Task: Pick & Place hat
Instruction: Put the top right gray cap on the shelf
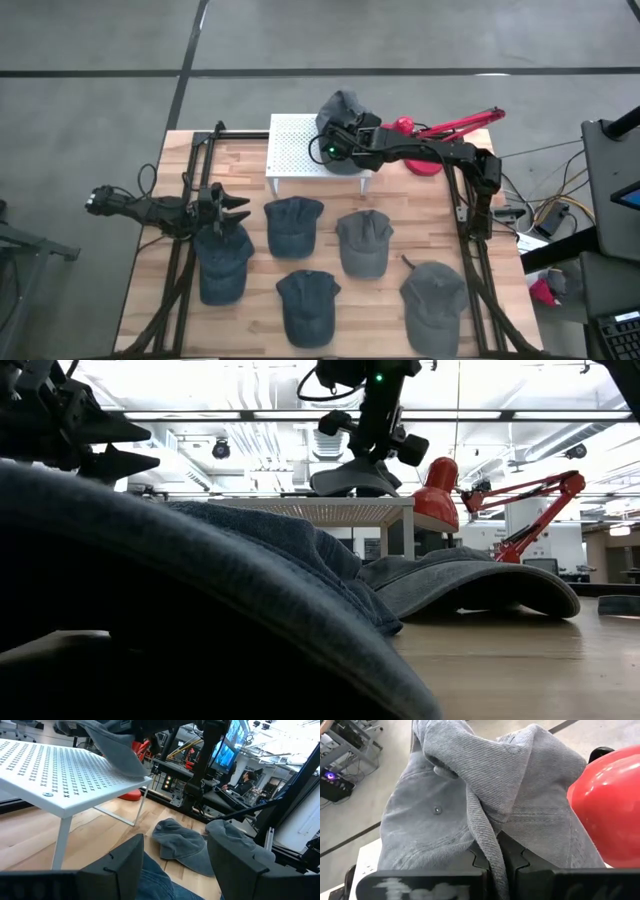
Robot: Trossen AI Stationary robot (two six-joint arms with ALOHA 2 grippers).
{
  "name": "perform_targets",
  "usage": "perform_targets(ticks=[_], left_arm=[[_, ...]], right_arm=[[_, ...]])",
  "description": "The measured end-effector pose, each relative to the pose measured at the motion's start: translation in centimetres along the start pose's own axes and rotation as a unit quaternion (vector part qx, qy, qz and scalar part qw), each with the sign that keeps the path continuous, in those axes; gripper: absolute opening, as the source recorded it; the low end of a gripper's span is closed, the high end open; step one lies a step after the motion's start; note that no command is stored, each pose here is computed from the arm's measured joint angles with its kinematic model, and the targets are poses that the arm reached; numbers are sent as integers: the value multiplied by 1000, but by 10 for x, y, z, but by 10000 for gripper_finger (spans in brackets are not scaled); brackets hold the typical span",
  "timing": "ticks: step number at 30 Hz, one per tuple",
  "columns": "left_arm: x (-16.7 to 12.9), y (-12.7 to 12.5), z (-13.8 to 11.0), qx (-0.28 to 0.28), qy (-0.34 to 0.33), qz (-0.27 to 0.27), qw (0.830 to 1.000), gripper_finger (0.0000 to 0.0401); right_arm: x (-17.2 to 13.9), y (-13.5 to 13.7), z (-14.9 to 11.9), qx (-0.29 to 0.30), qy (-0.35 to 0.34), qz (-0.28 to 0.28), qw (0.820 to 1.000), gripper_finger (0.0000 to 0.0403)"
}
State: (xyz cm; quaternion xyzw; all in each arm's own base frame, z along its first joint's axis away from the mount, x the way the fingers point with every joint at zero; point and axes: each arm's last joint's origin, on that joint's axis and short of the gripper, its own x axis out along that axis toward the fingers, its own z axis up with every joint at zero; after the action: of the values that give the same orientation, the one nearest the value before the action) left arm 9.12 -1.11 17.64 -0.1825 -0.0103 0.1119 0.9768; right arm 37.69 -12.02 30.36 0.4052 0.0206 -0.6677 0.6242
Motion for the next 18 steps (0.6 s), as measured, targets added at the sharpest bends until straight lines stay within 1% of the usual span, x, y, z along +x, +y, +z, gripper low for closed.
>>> perform_targets(ticks=[7,14,18], left_arm=[[0,0,0,0,0,0,1000,223],[0,0,0,0,0,-1,1000,223],[0,0,0,0,0,-1,1000,223]], right_arm=[[-1,1,-2,2,13,3,1000,8],[-1,1,-4,4,52,3,999,9],[-1,0,-4,3,57,2,998,9]])
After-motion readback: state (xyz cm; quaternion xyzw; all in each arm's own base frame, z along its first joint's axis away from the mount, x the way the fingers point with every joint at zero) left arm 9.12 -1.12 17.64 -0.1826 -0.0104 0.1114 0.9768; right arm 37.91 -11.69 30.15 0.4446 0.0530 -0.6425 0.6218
